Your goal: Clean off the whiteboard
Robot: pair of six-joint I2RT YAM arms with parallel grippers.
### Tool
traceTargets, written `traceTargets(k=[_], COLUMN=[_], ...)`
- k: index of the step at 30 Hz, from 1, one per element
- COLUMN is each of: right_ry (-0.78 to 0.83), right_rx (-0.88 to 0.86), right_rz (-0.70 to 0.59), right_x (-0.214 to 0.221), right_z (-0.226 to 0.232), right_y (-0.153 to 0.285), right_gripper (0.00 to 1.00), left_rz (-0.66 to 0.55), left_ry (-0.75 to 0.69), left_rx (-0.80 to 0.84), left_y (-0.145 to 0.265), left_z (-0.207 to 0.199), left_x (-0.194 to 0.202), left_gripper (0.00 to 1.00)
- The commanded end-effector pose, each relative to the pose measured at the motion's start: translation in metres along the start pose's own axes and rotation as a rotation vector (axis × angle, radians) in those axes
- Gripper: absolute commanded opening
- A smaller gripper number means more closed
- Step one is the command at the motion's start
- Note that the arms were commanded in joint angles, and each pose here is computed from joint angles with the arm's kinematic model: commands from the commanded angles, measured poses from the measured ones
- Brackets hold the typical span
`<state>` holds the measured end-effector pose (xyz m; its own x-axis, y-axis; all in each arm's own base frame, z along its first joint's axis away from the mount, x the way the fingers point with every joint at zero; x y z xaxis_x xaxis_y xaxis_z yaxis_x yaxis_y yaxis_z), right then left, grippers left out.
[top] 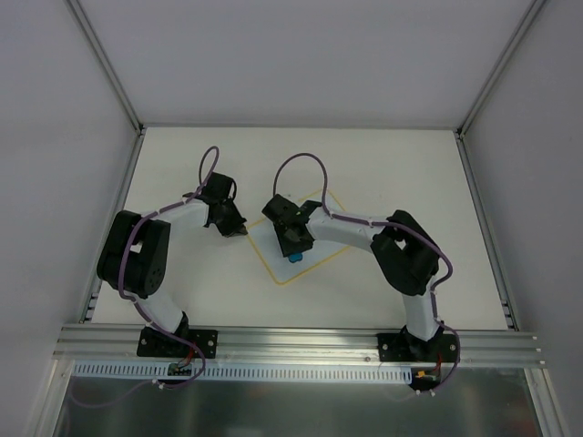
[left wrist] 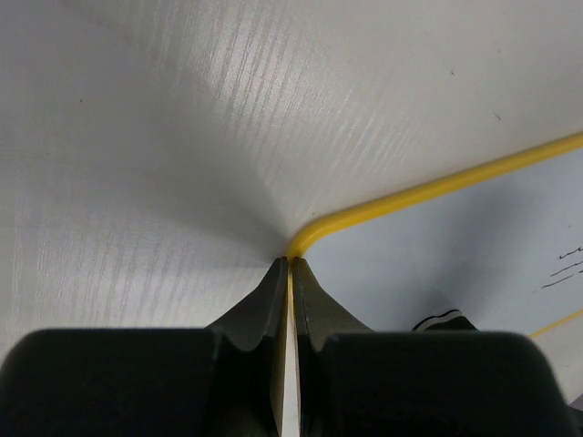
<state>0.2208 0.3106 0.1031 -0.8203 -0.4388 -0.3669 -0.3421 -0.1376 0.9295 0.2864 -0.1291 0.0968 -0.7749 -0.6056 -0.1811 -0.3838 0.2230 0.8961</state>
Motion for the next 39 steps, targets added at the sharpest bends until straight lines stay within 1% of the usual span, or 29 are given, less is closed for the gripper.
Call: traceTargets(k=[1,3,7,11,16,20,24,25,28,30,31,32,35,36,39], right_ry=[0.001,-0.009,-0.060,-0.124,-0.208,-0.270,-0.260,-0.265,-0.247,-0.229,-0.224,-0.219,-0.207,-0.208,-0.186], right_rx=[0.000,0.033,0.098,0.160,0.225,0.228,0.212,0.187,0.173,0.158,0.157,0.144,0.116,0.104,0.068], right_rz=[0.114,0.087,0.130,0.175,0.216,0.226,0.203,0.183,0.192,0.168,0.184,0.153,0.154,0.120,0.095], right_x=[0.013,0.002,-0.005,0.008,0.026,0.025,0.011,0.000,-0.011,-0.029,-0.031,-0.044,-0.053,-0.065,-0.080], right_z=[0.000,-0.004,-0.031,-0.069,-0.122,-0.155,-0.155,-0.152,-0.142,-0.131,-0.125,-0.117,-0.096,-0.091,-0.071], right_y=[-0.020,-0.022,-0.031,-0.034,-0.026,-0.023,-0.024,-0.023,-0.030,-0.029,-0.037,-0.035,-0.044,-0.041,-0.043], right_gripper=[0.01,0.00,0.00,0.00,0.00,0.00,0.00,0.00,0.00,0.00,0.00,0.00,0.00,0.00,0.00], left_rz=[0.064,0.067,0.068,0.063,0.068,0.073,0.076,0.078,0.083,0.085,0.085,0.089,0.091,0.093,0.095], left_ry=[-0.029,-0.032,-0.037,-0.028,-0.026,-0.030,-0.031,-0.031,-0.032,-0.035,-0.038,-0.038,-0.039,-0.039,-0.043], left_rx=[-0.159,-0.163,-0.164,-0.174,-0.178,-0.178,-0.174,-0.174,-0.166,-0.163,-0.161,-0.162,-0.162,-0.162,-0.164], left_y=[-0.005,-0.005,-0.004,-0.003,-0.004,-0.004,-0.004,-0.004,-0.003,-0.003,-0.002,-0.003,-0.002,-0.002,-0.002], left_z=[0.033,0.034,0.036,0.042,0.043,0.044,0.044,0.045,0.044,0.043,0.043,0.043,0.044,0.044,0.046], left_x=[0.017,0.018,0.019,0.018,0.018,0.019,0.020,0.020,0.020,0.020,0.020,0.021,0.022,0.022,0.023], left_gripper=[0.00,0.00,0.00,0.00,0.00,0.00,0.00,0.00,0.00,0.00,0.00,0.00,0.00,0.00,0.00])
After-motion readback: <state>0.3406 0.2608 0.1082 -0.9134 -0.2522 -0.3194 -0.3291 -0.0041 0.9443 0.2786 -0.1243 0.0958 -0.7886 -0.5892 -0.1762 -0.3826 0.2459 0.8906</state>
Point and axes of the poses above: each gripper's point midway between its finger pads, its own y axis back along the fingers, its own z axis along the line the jaws close on, x = y × z, the point moved 9 cm from there along y, back along the fingers, and after that the axes turned 7 degrees about y, right-handed, at the moved point
